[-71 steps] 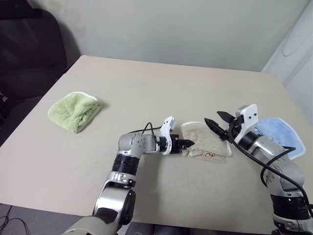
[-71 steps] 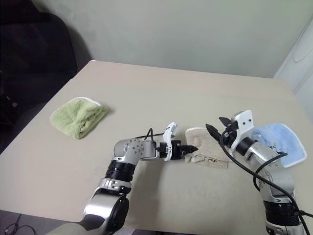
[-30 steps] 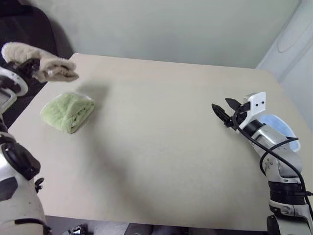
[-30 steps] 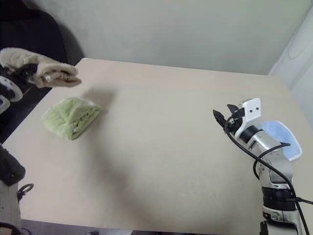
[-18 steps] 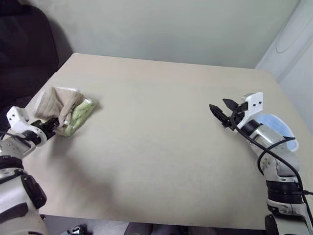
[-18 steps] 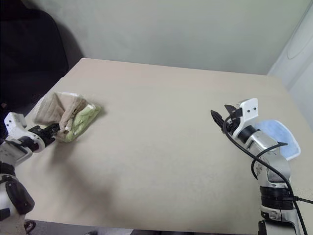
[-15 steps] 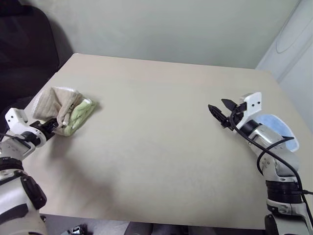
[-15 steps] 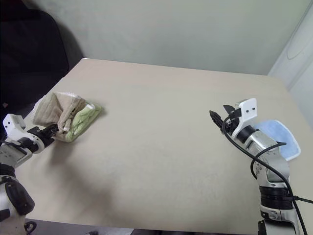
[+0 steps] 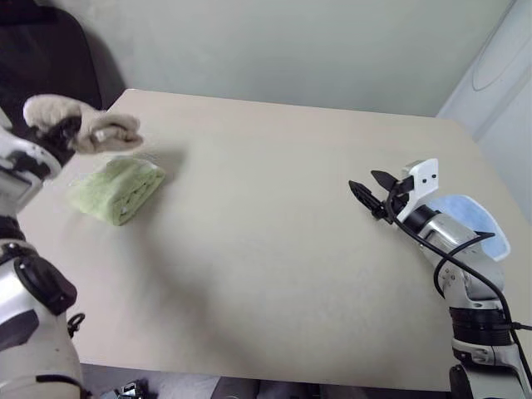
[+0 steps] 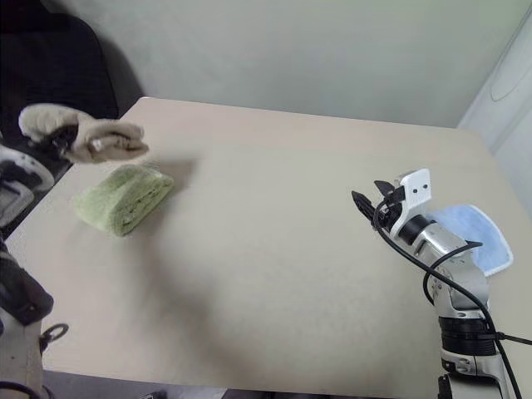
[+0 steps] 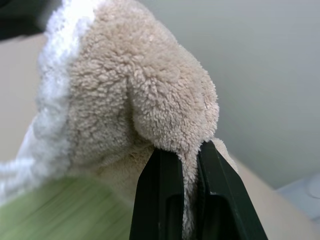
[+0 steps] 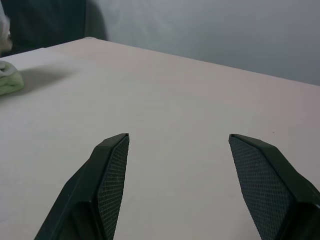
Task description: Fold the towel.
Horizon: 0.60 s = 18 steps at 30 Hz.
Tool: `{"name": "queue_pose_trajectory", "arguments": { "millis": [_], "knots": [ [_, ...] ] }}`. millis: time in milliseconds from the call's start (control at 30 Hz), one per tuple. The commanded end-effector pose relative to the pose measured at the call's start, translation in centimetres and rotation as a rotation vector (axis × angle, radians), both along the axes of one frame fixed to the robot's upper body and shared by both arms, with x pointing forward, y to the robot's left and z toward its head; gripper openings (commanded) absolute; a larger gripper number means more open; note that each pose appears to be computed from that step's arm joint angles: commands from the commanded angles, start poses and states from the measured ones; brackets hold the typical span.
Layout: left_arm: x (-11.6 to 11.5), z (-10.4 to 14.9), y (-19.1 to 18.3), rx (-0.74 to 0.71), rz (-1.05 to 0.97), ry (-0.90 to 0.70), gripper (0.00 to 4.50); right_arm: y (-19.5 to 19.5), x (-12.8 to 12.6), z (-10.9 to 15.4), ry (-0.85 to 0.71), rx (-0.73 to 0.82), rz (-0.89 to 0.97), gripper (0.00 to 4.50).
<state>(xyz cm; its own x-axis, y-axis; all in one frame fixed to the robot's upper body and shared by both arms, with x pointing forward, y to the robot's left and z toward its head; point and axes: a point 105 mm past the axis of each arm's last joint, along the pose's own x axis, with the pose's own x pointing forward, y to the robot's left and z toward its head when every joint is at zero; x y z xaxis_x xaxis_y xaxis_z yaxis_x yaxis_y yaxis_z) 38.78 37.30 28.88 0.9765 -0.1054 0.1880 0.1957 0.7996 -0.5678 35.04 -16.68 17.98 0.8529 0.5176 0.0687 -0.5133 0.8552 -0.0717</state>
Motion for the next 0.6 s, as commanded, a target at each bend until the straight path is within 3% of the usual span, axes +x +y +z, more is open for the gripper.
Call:
{"name": "queue_pose_trajectory", "arguments": {
  "millis": [33,167,467,600],
  "knots": [
    [0.2,4.5,-2.5,0.05,-0.08,-0.122,0.01,0.3,-0.1,1.0,-0.047,-0.011,0.015,3.35],
    [0.8,3.3,-3.4,0.112,-0.1,-0.073,0.01,0.3,-0.3,1.0,-0.05,-0.007,0.01,3.35],
    [-1.1,-4.4,2.5,0.03,0.092,0.092,0.01,-0.2,-1.0,0.6,-0.044,-0.007,-0.021,3.35],
    [-2.4,-9.3,4.2,0.035,0.149,0.238,0.01,-0.3,-0.9,1.0,-0.048,-0.01,-0.022,3.35]
  ]
}}
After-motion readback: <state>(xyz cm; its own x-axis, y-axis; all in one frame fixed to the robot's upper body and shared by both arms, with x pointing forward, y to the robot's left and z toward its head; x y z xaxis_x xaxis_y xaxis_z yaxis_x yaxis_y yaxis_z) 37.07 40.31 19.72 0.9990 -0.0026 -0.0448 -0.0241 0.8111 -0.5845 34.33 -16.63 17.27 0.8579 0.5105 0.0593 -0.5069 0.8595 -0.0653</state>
